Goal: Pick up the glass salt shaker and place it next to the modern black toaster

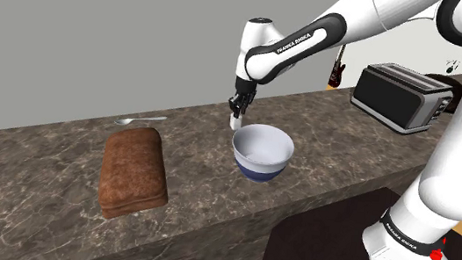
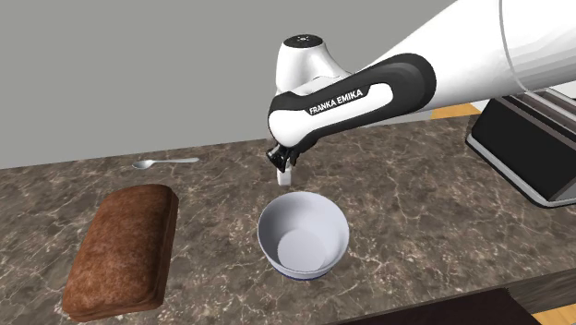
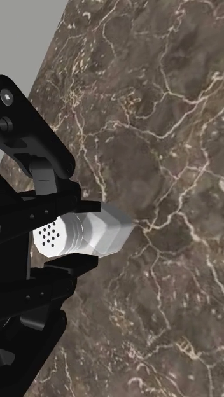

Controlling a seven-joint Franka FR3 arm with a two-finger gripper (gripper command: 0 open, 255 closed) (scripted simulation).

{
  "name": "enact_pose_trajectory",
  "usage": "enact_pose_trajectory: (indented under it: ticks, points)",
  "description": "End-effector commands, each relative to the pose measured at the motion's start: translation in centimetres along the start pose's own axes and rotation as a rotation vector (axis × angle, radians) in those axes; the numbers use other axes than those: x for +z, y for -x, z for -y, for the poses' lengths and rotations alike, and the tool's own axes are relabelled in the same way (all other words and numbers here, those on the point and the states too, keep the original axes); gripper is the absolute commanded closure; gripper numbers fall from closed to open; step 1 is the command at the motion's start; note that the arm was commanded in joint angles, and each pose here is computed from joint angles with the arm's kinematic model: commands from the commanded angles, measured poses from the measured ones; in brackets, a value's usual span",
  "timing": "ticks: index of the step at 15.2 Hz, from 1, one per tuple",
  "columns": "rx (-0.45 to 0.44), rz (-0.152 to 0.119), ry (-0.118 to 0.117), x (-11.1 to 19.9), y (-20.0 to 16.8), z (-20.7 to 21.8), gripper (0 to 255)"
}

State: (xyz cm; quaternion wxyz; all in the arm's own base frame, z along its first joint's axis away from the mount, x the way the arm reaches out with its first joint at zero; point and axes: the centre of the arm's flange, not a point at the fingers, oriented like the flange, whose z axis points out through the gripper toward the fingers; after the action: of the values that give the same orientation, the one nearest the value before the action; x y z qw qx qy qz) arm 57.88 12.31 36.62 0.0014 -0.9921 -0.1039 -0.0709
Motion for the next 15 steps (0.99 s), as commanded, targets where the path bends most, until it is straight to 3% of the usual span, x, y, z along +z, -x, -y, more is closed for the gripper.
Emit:
enact_pose_trajectory:
  ticks: [1, 15]
  points:
    - [0.0, 0.0, 0.0, -0.9, -0.1, 0.0, 255]
    - [0.0, 0.0, 0.0, -8.2, -1.2, -0.1, 255]
